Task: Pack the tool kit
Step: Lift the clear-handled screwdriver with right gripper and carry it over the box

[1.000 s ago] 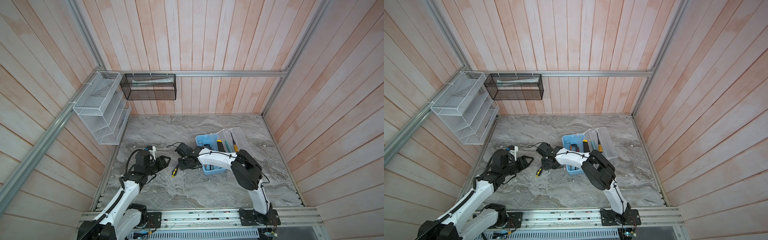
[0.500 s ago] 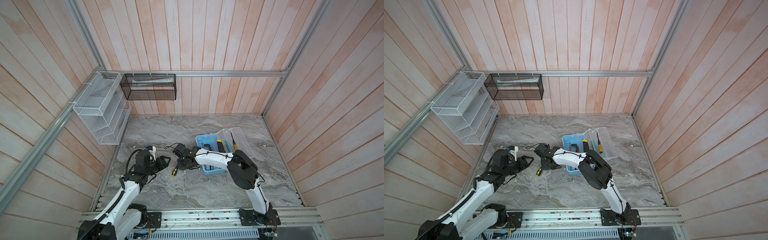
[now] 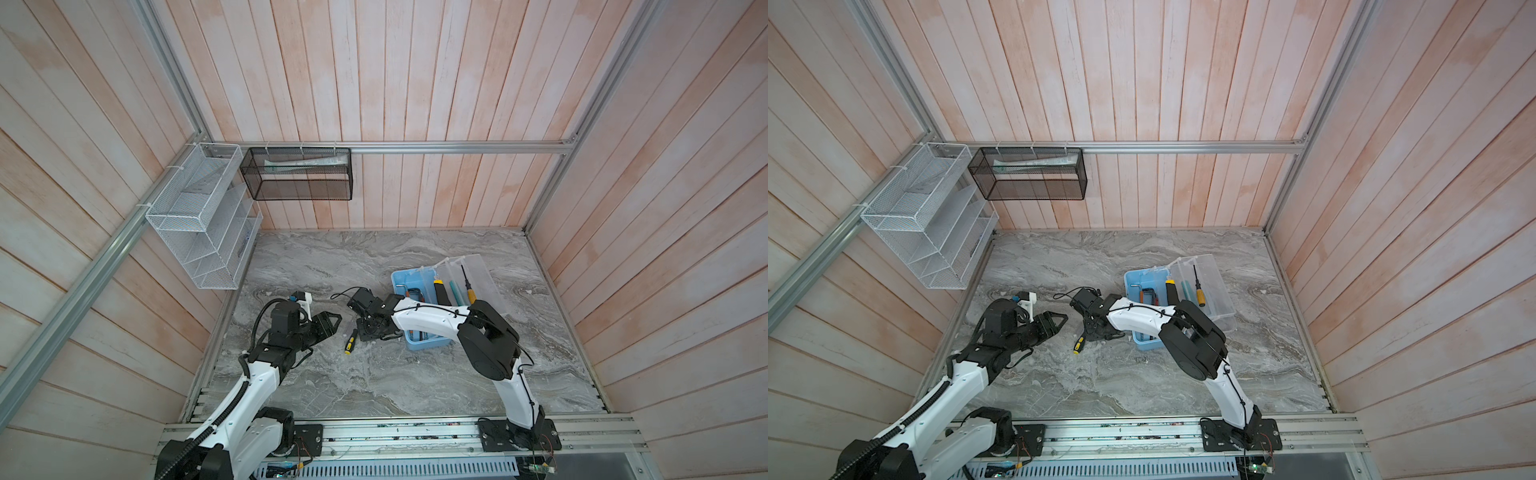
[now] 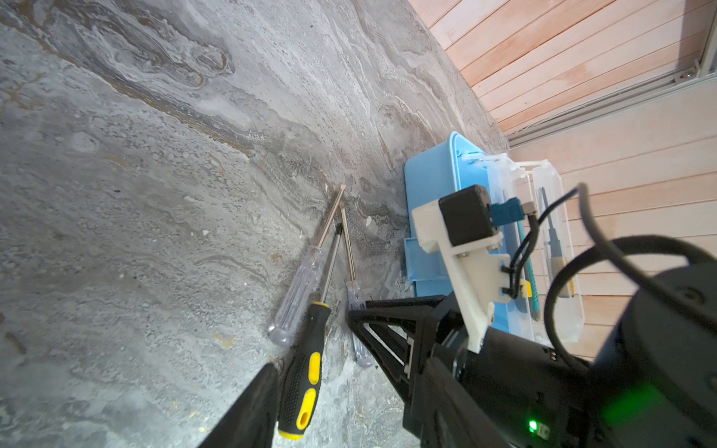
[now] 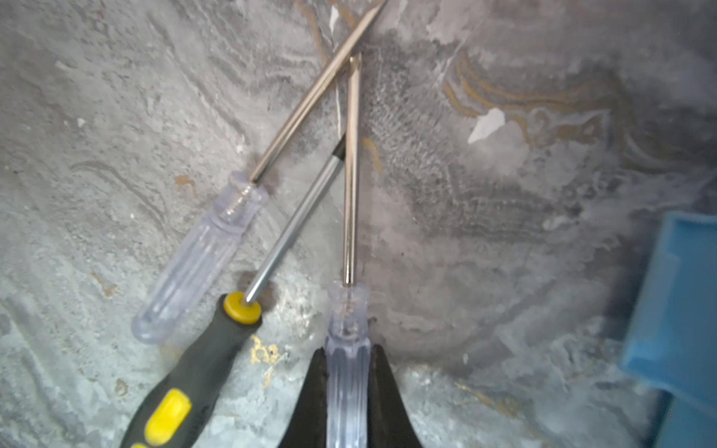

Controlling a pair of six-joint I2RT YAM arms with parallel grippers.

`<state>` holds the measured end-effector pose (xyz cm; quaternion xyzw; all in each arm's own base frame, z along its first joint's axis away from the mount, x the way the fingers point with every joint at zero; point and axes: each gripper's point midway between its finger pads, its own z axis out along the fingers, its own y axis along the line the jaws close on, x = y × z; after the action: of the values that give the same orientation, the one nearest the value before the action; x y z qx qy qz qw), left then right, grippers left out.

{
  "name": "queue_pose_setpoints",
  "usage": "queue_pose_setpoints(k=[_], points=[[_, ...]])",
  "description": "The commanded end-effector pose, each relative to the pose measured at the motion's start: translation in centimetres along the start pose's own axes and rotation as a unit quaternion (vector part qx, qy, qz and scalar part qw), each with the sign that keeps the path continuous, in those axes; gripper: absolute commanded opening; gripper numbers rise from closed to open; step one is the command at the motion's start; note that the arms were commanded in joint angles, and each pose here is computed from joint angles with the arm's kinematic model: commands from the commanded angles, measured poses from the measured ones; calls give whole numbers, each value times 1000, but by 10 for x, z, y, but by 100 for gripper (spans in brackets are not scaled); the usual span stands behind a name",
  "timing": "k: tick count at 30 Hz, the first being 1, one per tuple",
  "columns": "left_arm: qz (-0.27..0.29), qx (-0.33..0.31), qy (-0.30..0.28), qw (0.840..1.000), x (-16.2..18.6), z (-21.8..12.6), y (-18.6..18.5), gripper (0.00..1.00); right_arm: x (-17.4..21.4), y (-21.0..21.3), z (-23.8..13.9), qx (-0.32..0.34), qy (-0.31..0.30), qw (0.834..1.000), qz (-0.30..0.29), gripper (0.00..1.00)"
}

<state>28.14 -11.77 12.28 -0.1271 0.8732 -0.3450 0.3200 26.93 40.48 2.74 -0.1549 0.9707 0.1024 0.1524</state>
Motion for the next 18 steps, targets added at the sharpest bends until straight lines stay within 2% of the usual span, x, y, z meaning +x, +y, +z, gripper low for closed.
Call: queue_pose_setpoints(k=[1,6,10,14,18], points=[[3,3,-8,1000,-7,2,-2,61,-6,-3,-22,-16,-14,1000,-4,0],[3,5,-9,1000,-12,6,-4,61,-12,5,-51,-67,-36,997,-20,0],[10,11,-6,1000,-16,10,-13,61,-19,-7,-78,-61,-54,996,-26,0],[28,16,-7,999,-20,16,-29,61,-36,-52,-118,-11,-90,996,-17,0],[47,30,-2,998,-20,27,-52,61,-52,-123,-157,53,-136,989,23,0]])
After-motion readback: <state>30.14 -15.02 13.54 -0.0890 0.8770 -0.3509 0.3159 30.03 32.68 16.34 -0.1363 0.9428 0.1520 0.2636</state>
